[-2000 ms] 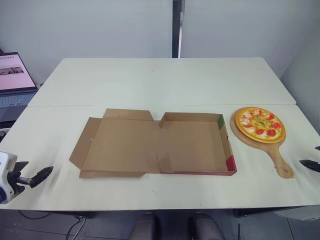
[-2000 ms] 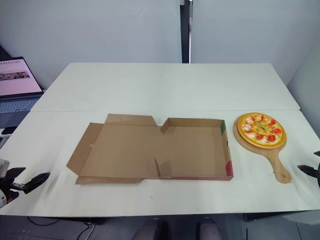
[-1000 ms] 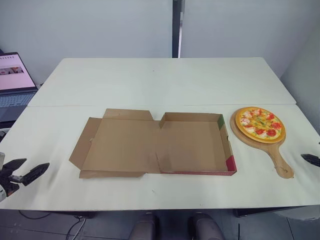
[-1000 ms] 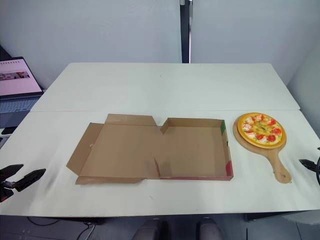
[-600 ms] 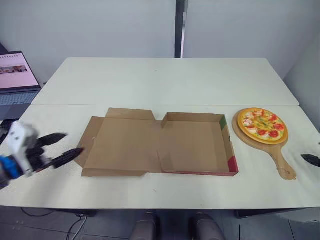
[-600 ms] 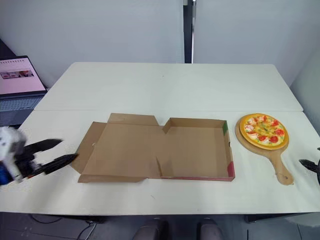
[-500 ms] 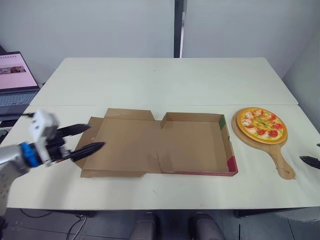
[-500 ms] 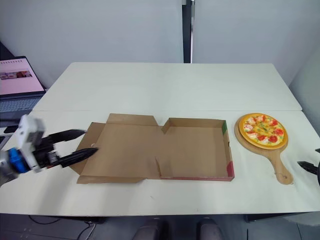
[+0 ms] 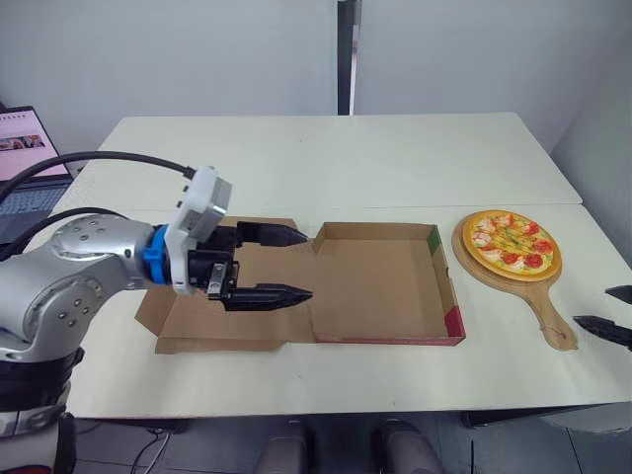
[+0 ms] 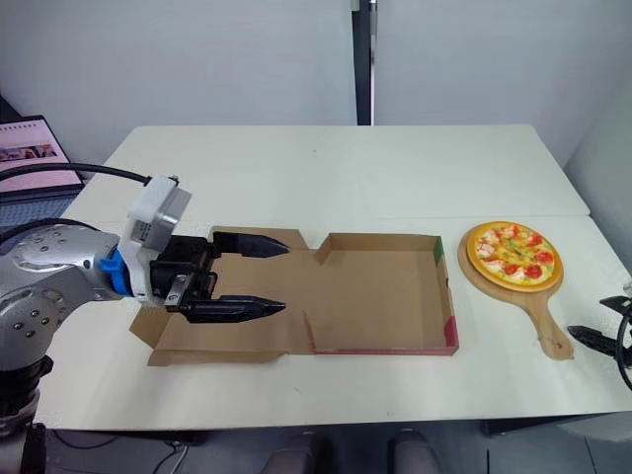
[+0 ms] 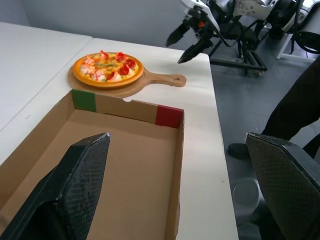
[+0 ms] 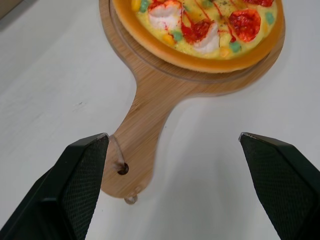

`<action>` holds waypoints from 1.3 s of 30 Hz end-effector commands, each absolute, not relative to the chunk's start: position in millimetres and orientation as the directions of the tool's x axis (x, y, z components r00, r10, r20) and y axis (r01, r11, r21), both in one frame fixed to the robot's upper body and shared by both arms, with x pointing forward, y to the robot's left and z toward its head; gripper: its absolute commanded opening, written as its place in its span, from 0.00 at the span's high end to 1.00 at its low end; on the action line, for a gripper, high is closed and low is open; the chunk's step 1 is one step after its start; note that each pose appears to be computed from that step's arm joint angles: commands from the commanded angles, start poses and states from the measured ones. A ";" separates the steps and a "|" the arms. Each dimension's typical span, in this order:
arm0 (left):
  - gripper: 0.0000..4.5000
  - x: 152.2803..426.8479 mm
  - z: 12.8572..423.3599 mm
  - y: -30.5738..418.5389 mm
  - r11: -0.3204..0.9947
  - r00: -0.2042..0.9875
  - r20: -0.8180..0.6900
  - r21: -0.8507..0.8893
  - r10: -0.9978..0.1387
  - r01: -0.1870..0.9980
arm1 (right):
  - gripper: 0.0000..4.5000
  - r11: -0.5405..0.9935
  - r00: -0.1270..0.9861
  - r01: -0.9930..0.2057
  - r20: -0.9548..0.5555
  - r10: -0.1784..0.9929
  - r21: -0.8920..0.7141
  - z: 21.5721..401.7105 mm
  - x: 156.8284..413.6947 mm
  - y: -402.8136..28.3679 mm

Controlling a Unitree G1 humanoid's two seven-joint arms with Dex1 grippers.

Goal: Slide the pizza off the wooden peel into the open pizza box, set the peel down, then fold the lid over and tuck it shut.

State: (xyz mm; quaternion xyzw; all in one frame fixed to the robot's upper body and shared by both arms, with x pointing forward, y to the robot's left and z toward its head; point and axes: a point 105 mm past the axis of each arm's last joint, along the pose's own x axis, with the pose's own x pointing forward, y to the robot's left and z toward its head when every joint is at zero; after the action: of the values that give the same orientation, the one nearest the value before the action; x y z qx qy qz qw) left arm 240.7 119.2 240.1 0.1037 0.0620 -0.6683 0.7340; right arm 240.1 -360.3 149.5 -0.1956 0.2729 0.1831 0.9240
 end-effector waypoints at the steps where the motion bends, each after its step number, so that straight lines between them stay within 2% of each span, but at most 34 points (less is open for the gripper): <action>1: 0.00 233.8 243.3 110.0 0.010 0.037 -0.241 0.109 -0.970 0.994 | 0.01 0.875 0.811 -0.383 -0.562 0.164 -0.298 149.5 253.9 -351.5; 15: 0.00 226.0 248.7 90.2 -0.048 -0.026 -0.188 0.113 -0.982 0.992 | 0.01 0.942 0.721 -0.294 -0.685 0.109 -0.159 103.0 285.3 -341.5; 20: 0.00 226.0 250.5 87.3 -0.048 -0.029 -0.176 0.106 -0.984 0.993 | 0.01 0.948 0.696 -0.302 -0.703 0.148 -0.099 90.0 290.8 -339.6; 23: 0.00 226.1 250.2 87.1 -0.045 -0.026 -0.177 0.107 -0.984 0.993 | 0.13 0.951 0.683 -0.303 -0.710 0.172 -0.061 85.9 289.0 -338.3; 28: 0.00 228.6 251.9 89.2 -0.033 -0.012 -0.179 0.115 -0.984 0.993 | 0.51 0.960 0.678 -0.280 -0.713 0.181 -0.022 78.8 284.1 -339.2; 30: 0.00 230.4 252.3 89.8 -0.026 -0.004 -0.182 0.121 -0.983 0.992 | 0.63 0.960 0.676 -0.280 -0.713 0.186 -0.015 75.8 281.7 -337.7; 35: 0.00 233.6 253.2 89.6 -0.019 0.005 -0.185 0.131 -0.983 0.991 | 0.64 0.970 0.724 -0.243 -0.670 0.163 -0.026 77.2 284.1 -337.8; 39: 0.00 237.1 253.5 89.6 -0.012 0.015 -0.189 0.141 -0.982 0.990 | 0.64 0.976 0.818 -0.196 -0.565 0.108 -0.097 95.5 291.7 -343.7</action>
State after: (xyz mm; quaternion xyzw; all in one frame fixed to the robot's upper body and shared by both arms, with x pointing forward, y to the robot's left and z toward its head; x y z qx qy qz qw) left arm 238.0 91.9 247.2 0.1035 0.0331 -0.6978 0.7080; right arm 287.7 -340.9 86.4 -0.0625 0.3195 0.0962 0.9406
